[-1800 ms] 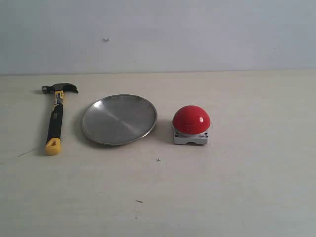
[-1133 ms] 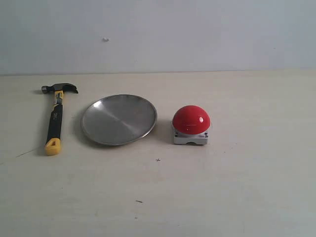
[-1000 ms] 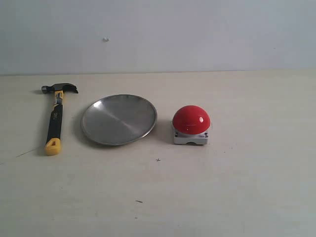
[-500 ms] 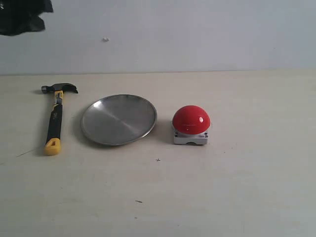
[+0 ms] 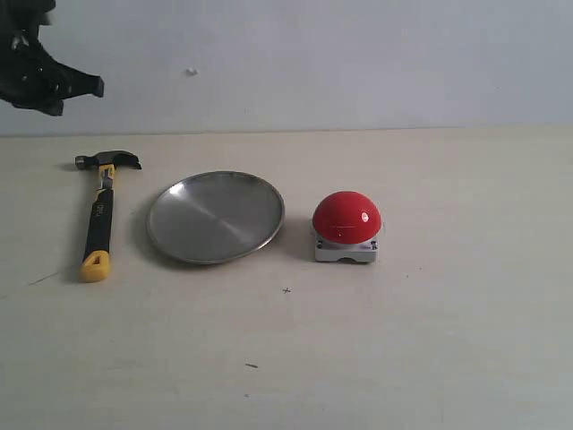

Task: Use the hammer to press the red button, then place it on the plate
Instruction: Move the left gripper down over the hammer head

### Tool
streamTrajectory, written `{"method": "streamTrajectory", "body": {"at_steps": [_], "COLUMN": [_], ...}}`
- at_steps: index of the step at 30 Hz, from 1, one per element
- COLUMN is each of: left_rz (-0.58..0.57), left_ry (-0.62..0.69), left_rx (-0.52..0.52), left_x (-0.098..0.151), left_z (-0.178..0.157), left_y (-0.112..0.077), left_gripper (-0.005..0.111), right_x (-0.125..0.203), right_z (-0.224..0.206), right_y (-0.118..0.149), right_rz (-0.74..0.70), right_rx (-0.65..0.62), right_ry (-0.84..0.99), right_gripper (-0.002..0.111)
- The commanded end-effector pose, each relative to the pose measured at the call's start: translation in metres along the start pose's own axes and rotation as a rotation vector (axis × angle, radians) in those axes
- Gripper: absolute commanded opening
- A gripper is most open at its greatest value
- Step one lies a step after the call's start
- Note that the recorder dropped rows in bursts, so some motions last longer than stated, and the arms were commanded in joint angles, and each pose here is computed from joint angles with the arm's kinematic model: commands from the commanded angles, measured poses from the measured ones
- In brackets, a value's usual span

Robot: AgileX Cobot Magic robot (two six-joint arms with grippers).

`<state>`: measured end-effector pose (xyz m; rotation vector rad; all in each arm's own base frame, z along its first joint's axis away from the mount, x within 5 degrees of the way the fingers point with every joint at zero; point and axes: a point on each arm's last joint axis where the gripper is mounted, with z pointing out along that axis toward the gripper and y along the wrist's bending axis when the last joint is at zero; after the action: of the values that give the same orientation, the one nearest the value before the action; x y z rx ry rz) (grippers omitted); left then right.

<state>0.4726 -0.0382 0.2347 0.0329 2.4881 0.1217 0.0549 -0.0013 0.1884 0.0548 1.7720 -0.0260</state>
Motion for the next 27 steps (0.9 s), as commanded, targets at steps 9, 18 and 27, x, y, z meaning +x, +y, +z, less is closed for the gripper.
{"method": "streamTrajectory", "body": {"at_steps": [9,18,27], "left_rz": [-0.025,-0.056,-0.105], "left_ry": [0.294,0.307,0.340], "left_rx": [0.089,0.158,0.175], "left_x": [-0.015,-0.020,-0.008], "left_z": [0.029,0.075,0.106], "left_y": [-0.012,-0.024,-0.020], "left_gripper": [0.000,0.000,0.003], "right_x": [0.001,0.001,0.001], "right_z": [0.000,0.000,0.000], "right_y": [-0.001,-0.001,-0.001], "right_rz": [-0.006,-0.006,-0.006], "right_rx": [0.007,0.007,0.007], "right_ry": [-0.008,-0.008,-0.008], "right_gripper": [0.000,0.000,0.000]}}
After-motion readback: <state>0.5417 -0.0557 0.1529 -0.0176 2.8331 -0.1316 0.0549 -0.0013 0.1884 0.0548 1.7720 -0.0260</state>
